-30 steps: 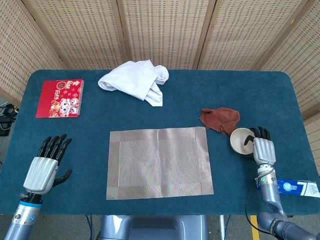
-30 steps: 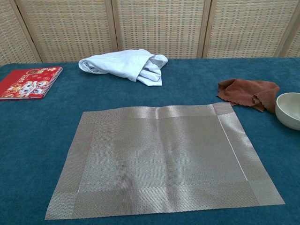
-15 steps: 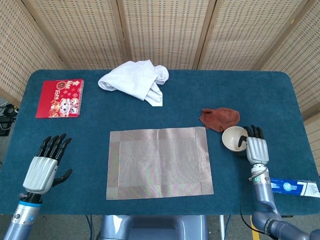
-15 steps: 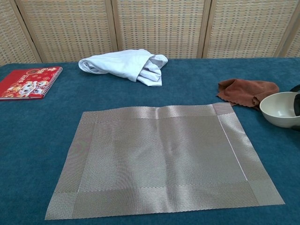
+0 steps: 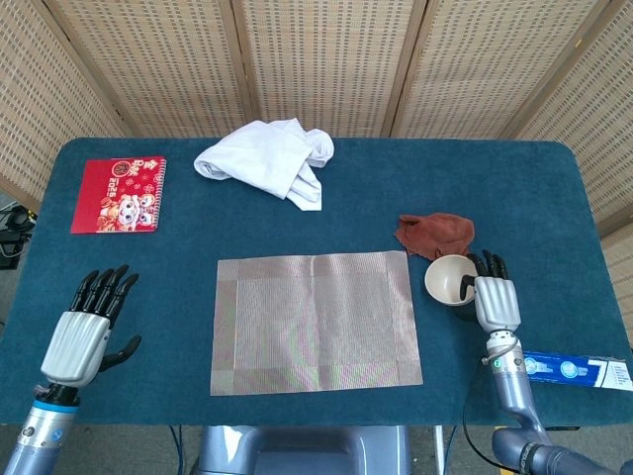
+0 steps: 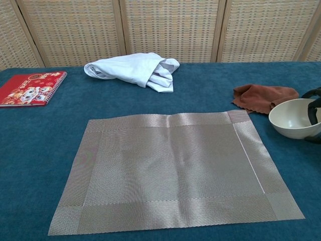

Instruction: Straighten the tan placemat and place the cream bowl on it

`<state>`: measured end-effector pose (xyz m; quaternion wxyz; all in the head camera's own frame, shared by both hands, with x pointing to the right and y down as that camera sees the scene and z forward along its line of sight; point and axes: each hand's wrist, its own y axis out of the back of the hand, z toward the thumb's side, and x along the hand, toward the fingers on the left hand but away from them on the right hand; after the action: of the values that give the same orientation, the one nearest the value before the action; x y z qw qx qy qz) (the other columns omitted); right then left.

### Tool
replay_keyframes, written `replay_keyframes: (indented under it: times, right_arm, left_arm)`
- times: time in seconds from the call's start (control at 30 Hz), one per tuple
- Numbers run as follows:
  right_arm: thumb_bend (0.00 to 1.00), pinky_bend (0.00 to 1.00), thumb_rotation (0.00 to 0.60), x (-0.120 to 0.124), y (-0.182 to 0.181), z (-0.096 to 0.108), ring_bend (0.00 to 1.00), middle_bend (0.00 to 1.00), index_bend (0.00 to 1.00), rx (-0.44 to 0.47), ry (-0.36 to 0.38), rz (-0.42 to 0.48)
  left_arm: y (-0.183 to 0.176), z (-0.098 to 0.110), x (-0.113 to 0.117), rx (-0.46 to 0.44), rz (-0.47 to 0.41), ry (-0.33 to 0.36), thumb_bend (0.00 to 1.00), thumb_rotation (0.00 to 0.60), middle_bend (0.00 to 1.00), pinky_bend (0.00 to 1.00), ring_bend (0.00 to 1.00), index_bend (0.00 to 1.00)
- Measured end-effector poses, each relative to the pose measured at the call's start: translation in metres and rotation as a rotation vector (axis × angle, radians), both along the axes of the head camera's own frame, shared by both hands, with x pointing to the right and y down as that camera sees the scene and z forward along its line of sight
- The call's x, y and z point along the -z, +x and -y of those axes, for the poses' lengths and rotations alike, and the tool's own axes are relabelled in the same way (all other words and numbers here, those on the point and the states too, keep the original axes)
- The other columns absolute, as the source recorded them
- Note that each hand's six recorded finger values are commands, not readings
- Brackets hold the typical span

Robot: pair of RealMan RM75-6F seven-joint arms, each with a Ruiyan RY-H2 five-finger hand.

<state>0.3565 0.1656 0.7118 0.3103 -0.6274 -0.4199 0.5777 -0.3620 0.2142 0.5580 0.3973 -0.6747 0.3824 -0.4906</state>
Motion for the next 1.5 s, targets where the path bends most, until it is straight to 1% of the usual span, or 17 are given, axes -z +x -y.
replay_keyframes:
  times: [0.13,0.3,0.5,0.6,0.73,0.93,1.13,1.27,1.37,1.5]
  right_arm:
    - [0.55,0.14,0.600,0.003,0.002,0.000,0.03,0.31,0.72,-0.012,0.007,0.007]
    - [0.55,0.14,0.600,0.009,-0.002,0.001,0.03,0.32,0.73,-0.017,0.026,0.039]
    - [0.55,0.15,0.600,0.016,-0.020,0.000,0.04,0.32,0.73,-0.017,0.025,0.119]
    - [0.55,0.15,0.600,0.019,-0.036,-0.001,0.03,0.32,0.73,-0.011,0.018,0.176]
    - [0.55,0.15,0.600,0.022,-0.068,-0.003,0.03,0.32,0.73,0.014,-0.003,0.254]
    - [0.55,0.15,0.600,0.023,-0.116,-0.006,0.04,0.32,0.73,0.063,-0.028,0.336]
    - [0.55,0.16,0.600,0.019,-0.160,-0.012,0.04,0.32,0.73,0.100,-0.063,0.395]
    - [0.55,0.16,0.600,0.014,-0.176,-0.017,0.04,0.32,0.73,0.100,-0.088,0.421]
    - [0.55,0.16,0.600,0.008,-0.189,-0.025,0.04,0.32,0.73,0.098,-0.115,0.443]
    - [0.55,0.16,0.600,-0.001,-0.199,-0.031,0.04,0.32,0.73,0.095,-0.142,0.450]
  left_arm:
    - [0.000,0.000,0.000,-0.001,-0.002,-0.002,0.25,0.600,0.00,0.00,0.00,0.01]
    - [0.002,0.000,0.000,-0.005,-0.002,-0.002,0.25,0.600,0.00,0.00,0.00,0.01]
    - [0.002,0.001,0.000,-0.002,-0.002,0.000,0.25,0.600,0.00,0.00,0.00,0.01]
    - [0.002,0.000,0.001,-0.004,-0.003,0.000,0.25,0.600,0.00,0.00,0.00,0.01]
    - [0.001,0.001,0.004,-0.001,-0.012,0.006,0.25,0.600,0.00,0.00,0.00,0.02]
    - [-0.002,0.002,0.007,0.007,-0.024,0.009,0.25,0.600,0.00,0.00,0.00,0.02]
    - [-0.002,0.001,0.009,0.004,-0.037,0.006,0.25,0.600,0.00,0.00,0.00,0.02]
    - [-0.003,0.001,0.010,0.007,-0.040,0.004,0.25,0.600,0.00,0.00,0.00,0.02]
    - [-0.005,0.002,0.009,0.015,-0.039,0.000,0.25,0.600,0.00,0.00,0.00,0.02]
    - [-0.007,0.002,0.009,0.019,-0.039,0.000,0.25,0.600,0.00,0.00,0.00,0.02]
